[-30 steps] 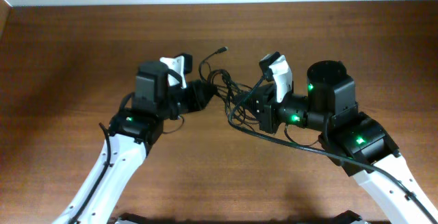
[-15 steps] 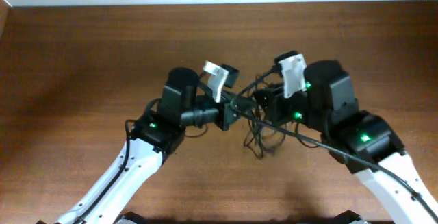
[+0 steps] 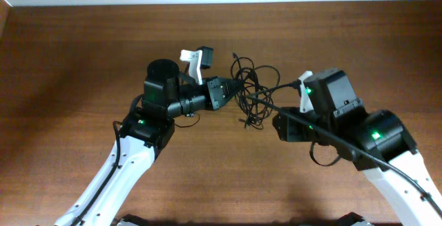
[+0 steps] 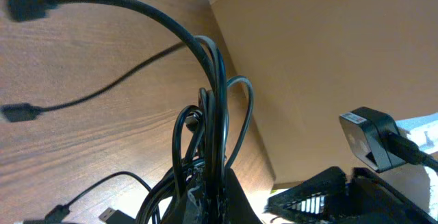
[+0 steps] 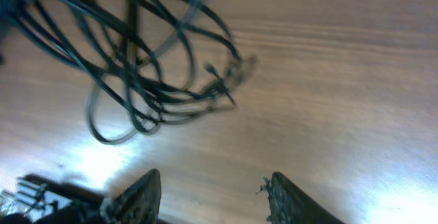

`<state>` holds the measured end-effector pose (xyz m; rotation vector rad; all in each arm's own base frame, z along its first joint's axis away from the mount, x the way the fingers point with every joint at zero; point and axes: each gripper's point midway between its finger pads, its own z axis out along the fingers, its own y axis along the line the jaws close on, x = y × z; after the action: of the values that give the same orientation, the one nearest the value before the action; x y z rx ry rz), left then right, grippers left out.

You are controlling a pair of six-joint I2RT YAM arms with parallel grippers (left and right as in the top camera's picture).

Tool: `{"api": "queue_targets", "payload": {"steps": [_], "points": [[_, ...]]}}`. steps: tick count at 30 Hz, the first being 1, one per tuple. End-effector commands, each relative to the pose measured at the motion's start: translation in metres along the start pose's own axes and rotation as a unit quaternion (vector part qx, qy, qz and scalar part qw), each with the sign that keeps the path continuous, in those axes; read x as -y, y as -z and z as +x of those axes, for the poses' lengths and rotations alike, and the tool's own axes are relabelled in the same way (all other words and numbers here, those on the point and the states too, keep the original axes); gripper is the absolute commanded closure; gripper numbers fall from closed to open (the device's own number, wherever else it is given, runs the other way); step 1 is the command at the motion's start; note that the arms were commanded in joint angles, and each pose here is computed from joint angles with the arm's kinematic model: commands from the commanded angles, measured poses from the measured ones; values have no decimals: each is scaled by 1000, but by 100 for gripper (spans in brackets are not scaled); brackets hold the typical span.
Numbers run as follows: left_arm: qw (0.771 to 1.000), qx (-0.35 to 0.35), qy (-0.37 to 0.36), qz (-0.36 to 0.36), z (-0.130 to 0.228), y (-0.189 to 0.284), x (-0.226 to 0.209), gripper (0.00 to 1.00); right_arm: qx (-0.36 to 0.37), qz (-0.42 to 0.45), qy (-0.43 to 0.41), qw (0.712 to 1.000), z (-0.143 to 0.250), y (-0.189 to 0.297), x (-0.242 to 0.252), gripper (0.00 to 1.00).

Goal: Untangle cables

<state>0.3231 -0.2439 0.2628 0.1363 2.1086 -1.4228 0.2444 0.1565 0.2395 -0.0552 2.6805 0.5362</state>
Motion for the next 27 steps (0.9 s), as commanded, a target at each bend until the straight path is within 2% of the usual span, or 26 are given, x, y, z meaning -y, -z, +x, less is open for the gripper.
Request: {"api": "queue_targets", "payload": {"steps": [1,5,8,9,11,12,15,16,18,19,20,22,23,24,25,26,27], "points": [[999,-2,46,8,-1,1,4,100,-22,-23,-30,999,-2,-16,-9,55],[997,-2,78,8,-1,1,4,100,-35,-13,-33,999,-18,-57,-9,59],[994,-14,104,20,2,1,9,100,-16,44,-34,998,-36,-86,10,60],[994,-19,104,23,4,1,10,100,4,69,-32,997,-45,-88,18,68],[994,-21,104,25,4,1,11,100,31,105,-31,994,-54,-80,31,93],[994,-19,104,24,4,1,10,100,49,142,-42,988,-58,-68,47,96],[994,9,107,4,-9,6,-2,100,56,248,-132,958,-43,-29,106,96],[994,22,109,-5,-15,9,-7,100,48,255,-146,955,-36,-20,115,96],[975,105,142,-131,-32,21,-61,100,41,215,-175,960,-24,3,116,96],[965,121,152,-177,-30,24,-79,100,51,198,-171,964,-24,11,111,96],[960,122,164,-193,-26,25,-84,100,63,189,-171,965,-24,18,108,96],[939,143,258,-177,-27,25,-83,100,48,119,-172,977,-18,20,84,96],[935,158,276,-158,-35,24,-78,98,32,91,-173,980,-14,17,73,96],[946,168,254,-114,-49,21,-59,98,20,83,-175,981,-12,13,70,96],[955,162,236,-77,-56,18,-42,99,11,84,-176,981,-11,10,71,89],[967,147,208,-22,-61,15,-16,98,-7,68,-179,981,-9,4,65,68],[974,135,181,11,-62,14,0,98,-17,58,-180,982,-7,0,61,60]]}}
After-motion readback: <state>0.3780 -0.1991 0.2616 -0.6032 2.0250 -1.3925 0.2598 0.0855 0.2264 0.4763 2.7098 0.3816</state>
